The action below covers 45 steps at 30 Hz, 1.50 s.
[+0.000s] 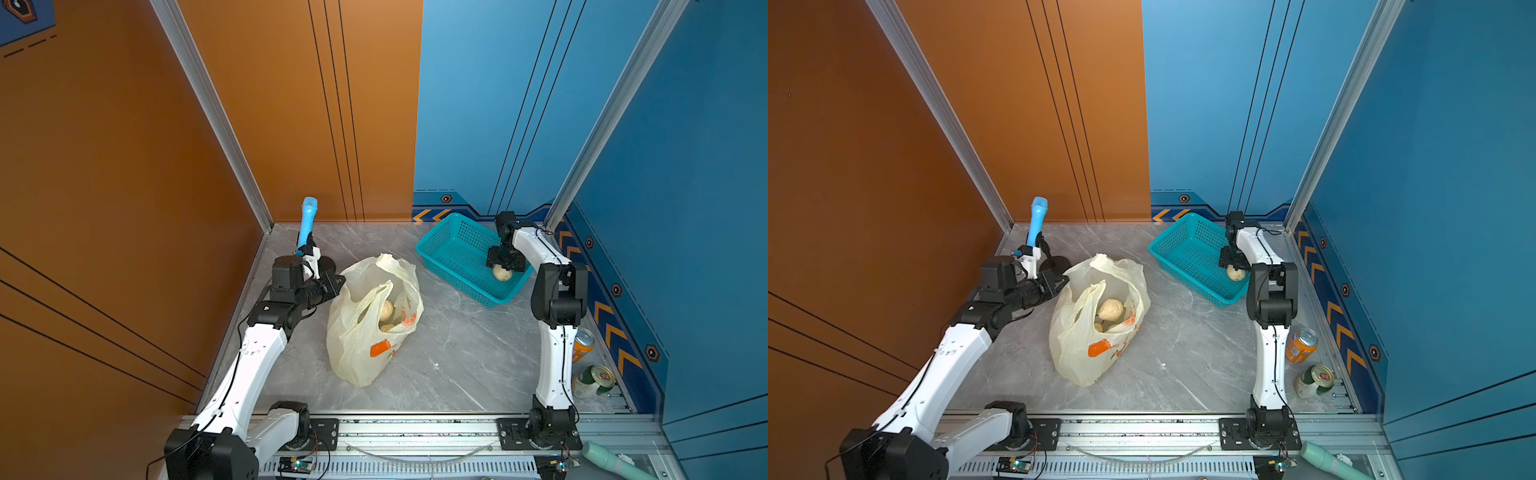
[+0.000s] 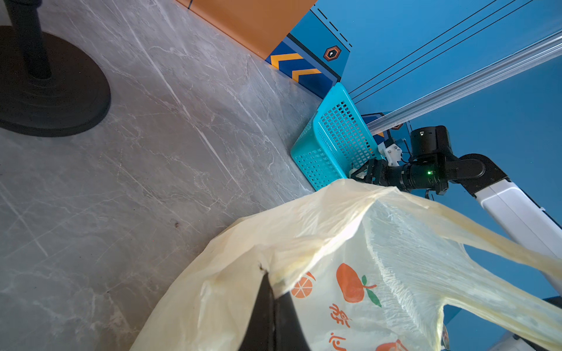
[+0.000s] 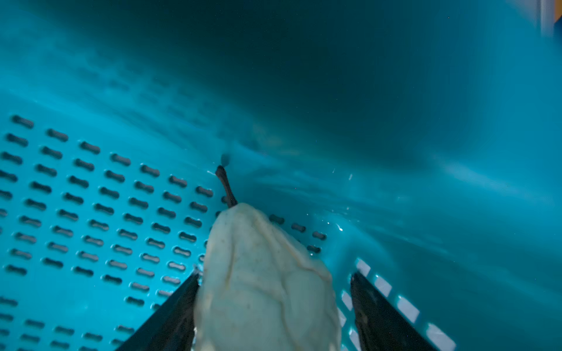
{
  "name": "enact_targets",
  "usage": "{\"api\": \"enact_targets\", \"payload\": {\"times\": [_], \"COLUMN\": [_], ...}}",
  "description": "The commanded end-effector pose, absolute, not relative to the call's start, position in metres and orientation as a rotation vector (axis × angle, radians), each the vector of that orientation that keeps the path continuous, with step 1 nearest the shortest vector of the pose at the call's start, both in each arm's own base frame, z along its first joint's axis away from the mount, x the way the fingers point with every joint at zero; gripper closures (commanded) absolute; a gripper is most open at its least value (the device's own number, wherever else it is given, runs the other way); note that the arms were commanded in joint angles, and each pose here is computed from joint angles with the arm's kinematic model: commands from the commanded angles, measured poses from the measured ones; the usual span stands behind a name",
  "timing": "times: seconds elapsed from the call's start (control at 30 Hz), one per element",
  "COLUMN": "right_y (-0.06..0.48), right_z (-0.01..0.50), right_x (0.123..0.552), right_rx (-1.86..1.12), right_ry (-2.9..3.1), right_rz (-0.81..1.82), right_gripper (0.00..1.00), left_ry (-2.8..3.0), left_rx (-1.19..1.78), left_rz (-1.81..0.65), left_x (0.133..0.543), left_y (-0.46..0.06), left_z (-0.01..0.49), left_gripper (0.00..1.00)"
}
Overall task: Place the pears into plastic bags & tie knots
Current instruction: Pick up the pear from the basket, then place the pear in the plastic bag.
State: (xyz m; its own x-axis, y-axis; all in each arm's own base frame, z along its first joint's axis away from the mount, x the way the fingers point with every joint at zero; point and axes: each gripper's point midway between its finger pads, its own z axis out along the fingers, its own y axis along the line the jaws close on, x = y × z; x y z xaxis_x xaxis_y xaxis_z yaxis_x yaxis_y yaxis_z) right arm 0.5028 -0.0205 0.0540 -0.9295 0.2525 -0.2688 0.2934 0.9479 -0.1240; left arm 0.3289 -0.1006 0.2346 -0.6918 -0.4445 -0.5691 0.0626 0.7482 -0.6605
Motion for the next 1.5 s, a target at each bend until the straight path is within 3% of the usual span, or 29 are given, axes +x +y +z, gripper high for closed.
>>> {"api": "enact_targets", "payload": {"times": [0.0, 0.2, 0.5, 0.7, 1.03, 1.23, 1.47], "right_y": [-0.019, -0.001, 0.049, 0.097, 0.246, 0.316, 0.361], "right_z": [0.045, 0.078, 0.179, 0.233, 0.301, 0.326, 0.314], "right_x": [0.490, 0.493, 0.470, 0.428, 0.334, 0.291, 0.281], "right_rx": [0.378, 0.374, 0.303, 0.215, 0.078, -0.008, -0.084], "right_ry": [2.921, 2.859, 2.689, 2.599, 2.335, 2.205, 2.163], "right_rz": [-0.255, -0.159, 0.064, 0.235, 0.734, 0.902, 0.906], "right_gripper": [0.28, 0.43, 0.50, 0.53, 0.58, 0.60, 0.61], "left_ry": [2.187, 2.177, 2.171, 2.173, 2.188, 2.192, 2.191], "left_rx": [-0.285, -0.283, -0.276, -0.273, -0.276, -0.275, -0.274], "left_rz": [-0.890, -0.898, -0.905, -0.911, -0.905, -0.899, -0.890], "left_x": [0.327, 0.329, 0.330, 0.329, 0.330, 0.331, 0.331], "left_y": [-0.102, -0.103, -0.104, -0.105, -0.104, -0.104, -0.103], "left_z": [0.233, 0.236, 0.237, 0.237, 0.230, 0.229, 0.230], "left_gripper": [1.00, 1.00, 1.00, 1.00, 1.00, 1.00, 1.00]}}
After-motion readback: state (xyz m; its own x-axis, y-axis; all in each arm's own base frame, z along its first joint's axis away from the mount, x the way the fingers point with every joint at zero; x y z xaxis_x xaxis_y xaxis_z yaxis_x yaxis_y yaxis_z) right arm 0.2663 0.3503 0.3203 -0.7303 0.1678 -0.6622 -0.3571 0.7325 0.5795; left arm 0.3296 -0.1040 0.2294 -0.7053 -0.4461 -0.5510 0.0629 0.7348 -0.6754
